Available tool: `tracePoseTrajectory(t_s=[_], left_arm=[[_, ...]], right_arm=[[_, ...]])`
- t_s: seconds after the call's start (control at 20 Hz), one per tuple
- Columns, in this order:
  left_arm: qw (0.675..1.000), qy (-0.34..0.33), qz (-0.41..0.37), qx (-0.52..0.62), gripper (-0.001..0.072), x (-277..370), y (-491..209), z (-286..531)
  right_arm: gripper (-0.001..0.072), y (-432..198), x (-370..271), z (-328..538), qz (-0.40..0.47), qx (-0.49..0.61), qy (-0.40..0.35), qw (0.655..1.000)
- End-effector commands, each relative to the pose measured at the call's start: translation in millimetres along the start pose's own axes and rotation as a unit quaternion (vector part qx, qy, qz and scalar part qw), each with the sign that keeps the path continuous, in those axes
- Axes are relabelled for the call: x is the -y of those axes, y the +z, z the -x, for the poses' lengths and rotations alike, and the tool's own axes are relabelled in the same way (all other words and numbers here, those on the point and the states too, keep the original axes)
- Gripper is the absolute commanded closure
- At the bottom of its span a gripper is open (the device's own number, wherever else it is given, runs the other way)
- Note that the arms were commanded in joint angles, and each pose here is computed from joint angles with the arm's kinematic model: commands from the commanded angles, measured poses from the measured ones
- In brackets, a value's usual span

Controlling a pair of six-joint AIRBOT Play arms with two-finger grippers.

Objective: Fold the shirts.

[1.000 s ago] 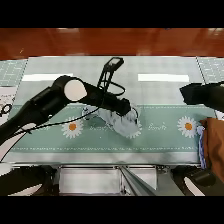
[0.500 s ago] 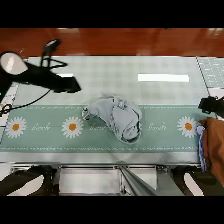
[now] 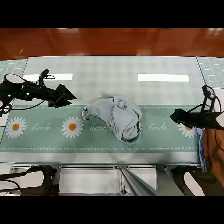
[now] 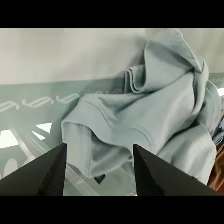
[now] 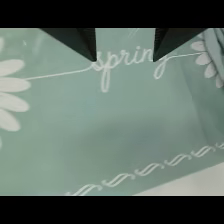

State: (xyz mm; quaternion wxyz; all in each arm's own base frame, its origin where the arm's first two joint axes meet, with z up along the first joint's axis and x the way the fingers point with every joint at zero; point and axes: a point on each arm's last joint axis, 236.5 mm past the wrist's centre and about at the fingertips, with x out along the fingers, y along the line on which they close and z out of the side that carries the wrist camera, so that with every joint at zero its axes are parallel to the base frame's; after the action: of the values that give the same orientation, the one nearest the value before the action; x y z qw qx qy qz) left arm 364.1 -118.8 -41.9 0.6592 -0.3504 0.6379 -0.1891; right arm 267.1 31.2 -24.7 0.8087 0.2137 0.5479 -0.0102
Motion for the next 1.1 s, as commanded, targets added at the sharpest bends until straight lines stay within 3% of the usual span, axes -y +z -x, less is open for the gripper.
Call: tracePoseTrajectory(t_s=[0.0, 0.2, 0.4, 0.9, 0.95, 1.0, 1.05], left_arm=[[0.999, -0.011, 0.013, -0.031, 0.0205, -3.0, 7.8, -29.2], [0.998, -0.003, 0.017, -0.059, 0.0205, 0.2, 12.0, -56.3], [0.992, 0.082, 0.017, -0.096, 0.0205, -25.1, 1.1, -68.9], [0.986, 0.063, -0.041, -0.151, 0.0222, 12.8, -35.7, -96.6], [0.985, 0.061, -0.048, -0.156, 0.0386, 13.2, -38.3, -96.2], [0.984, 0.057, -0.054, -0.161, 0.0621, 14.4, -40.1, -95.5], [0.983, 0.055, -0.054, -0.164, 0.0686, 14.7, -41.4, -94.6]], right_arm=[[0.0303, -7.4, -16.1, -7.3, 0.017, -0.010, 0.022, 1.000], [0.0303, -7.1, -18.4, -7.6, 0.019, -0.009, 0.025, 0.999], [0.0303, -7.1, -18.4, -7.6, 0.018, -0.009, 0.025, 0.999], [0.0303, -25.5, -28.5, -13.8, -0.005, -0.037, 0.054, 0.998], [0.0303, -36.1, -34.3, -17.2, -0.010, -0.052, 0.071, 0.996], [0.0303, -46.1, -39.8, -20.5, -0.017, -0.066, 0.087, 0.994], [0.0303, -57.6, -44.9, -24.8, -0.017, -0.079, 0.097, 0.992]])
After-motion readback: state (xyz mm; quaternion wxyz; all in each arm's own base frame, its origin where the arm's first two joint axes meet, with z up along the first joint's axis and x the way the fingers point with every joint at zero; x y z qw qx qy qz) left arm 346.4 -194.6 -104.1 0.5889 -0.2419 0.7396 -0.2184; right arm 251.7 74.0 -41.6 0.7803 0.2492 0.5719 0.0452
